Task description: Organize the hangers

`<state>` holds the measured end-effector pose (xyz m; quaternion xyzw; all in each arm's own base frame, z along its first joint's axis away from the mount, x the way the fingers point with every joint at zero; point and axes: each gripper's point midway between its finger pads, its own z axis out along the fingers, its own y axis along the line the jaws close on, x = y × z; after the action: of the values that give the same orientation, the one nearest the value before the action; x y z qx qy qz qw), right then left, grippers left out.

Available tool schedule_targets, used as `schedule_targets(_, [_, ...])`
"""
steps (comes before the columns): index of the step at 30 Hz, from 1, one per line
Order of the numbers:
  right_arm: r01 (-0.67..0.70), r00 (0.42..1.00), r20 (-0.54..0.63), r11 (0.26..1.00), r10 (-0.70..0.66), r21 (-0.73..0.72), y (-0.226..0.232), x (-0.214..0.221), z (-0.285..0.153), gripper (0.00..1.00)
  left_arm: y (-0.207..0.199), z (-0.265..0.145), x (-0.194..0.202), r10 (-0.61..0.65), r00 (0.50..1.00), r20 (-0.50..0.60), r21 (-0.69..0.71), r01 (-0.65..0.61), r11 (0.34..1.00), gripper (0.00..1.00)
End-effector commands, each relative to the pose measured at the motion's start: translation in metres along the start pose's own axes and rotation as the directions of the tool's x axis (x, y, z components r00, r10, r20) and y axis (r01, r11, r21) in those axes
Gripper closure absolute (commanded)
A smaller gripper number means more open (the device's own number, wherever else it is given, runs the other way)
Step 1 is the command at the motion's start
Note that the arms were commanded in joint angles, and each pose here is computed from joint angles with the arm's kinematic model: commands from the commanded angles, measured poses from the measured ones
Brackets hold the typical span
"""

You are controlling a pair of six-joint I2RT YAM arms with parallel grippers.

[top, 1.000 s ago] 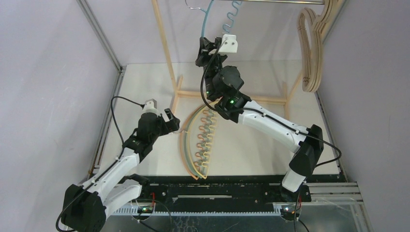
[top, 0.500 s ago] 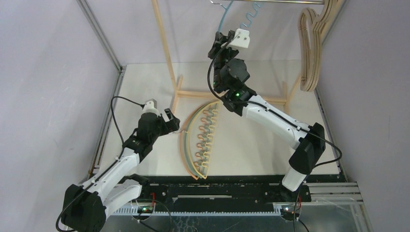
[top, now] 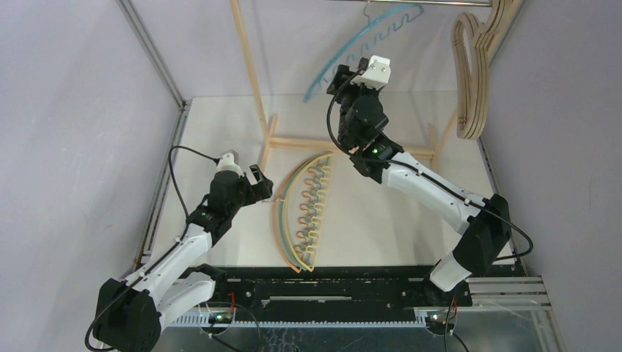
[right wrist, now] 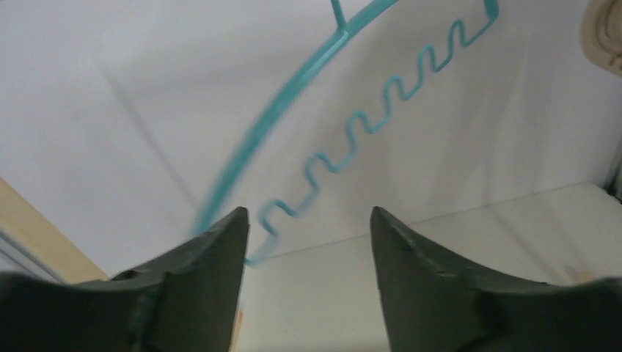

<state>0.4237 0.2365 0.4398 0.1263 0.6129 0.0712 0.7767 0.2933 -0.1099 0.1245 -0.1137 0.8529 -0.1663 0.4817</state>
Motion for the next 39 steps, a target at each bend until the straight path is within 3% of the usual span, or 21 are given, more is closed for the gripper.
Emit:
schedule_targets(1, [0.020, 0.999, 0.042, 0.999, -0.021, 0.035, -0.014, -0.034, -0.027, 0.27, -0.001, 0.002, 0.002, 0.001, 1.000, 0.013, 0.011, -0.001, 1.000, 0.00])
schedule_targets(7, [0.103, 0.994, -0.023, 0.994, -0.104, -0.034, -0.008, -0.029, -0.070, 0.12, 0.002, 0.002, 0.002, 0.001, 1.000, 0.013, -0.003, -0.001, 1.000, 0.00])
schedule_targets(9, [0.136, 0.988, -0.064, 0.987, -0.142, -0.081, -0.004, -0.019, -0.090, 0.02, 0.002, 0.003, 0.002, 0.001, 1.000, 0.009, -0.007, -0.001, 1.000, 0.00])
schedule_targets(13, [0.144, 0.955, -0.229, 0.970, -0.188, -0.195, -0.006, 0.023, -0.131, 0.00, 0.001, 0.005, 0.003, -0.004, 1.000, -0.002, -0.008, 0.004, 1.000, 0.00])
schedule_targets(17, [0.137, 0.887, -0.384, 0.941, -0.256, -0.309, -0.014, 0.079, -0.183, 0.00, 0.004, 0.007, 0.005, -0.005, 1.000, -0.013, -0.027, 0.005, 1.000, 0.00])
schedule_targets(21, [0.176, 0.795, -0.475, 0.893, -0.377, -0.414, -0.013, 0.137, -0.233, 0.01, 0.011, 0.013, 0.007, -0.046, 0.999, -0.018, -0.065, 0.045, 0.997, 0.00])
schedule_targets(27, [0.112, 0.678, -0.578, 0.841, -0.454, -0.530, 0.009, 0.205, -0.290, 0.07, 0.028, 0.020, 0.013, -0.100, 0.994, -0.034, -0.132, 0.094, 0.987, 0.00])
schedule_targets(34, [-0.056, 0.558, -0.711, 0.835, -0.429, -0.548, 0.036, 0.271, -0.315, 0.15, 0.046, 0.015, 0.014, -0.139, 0.990, -0.006, -0.172, 0.136, 0.976, 0.00])
schedule_targets(39, [-0.138, 0.503, -0.758, 0.827, -0.415, -0.545, 0.053, 0.297, -0.323, 0.27, 0.056, 0.008, 0.012, -0.152, 0.988, 0.017, -0.182, 0.153, 0.971, 0.00])
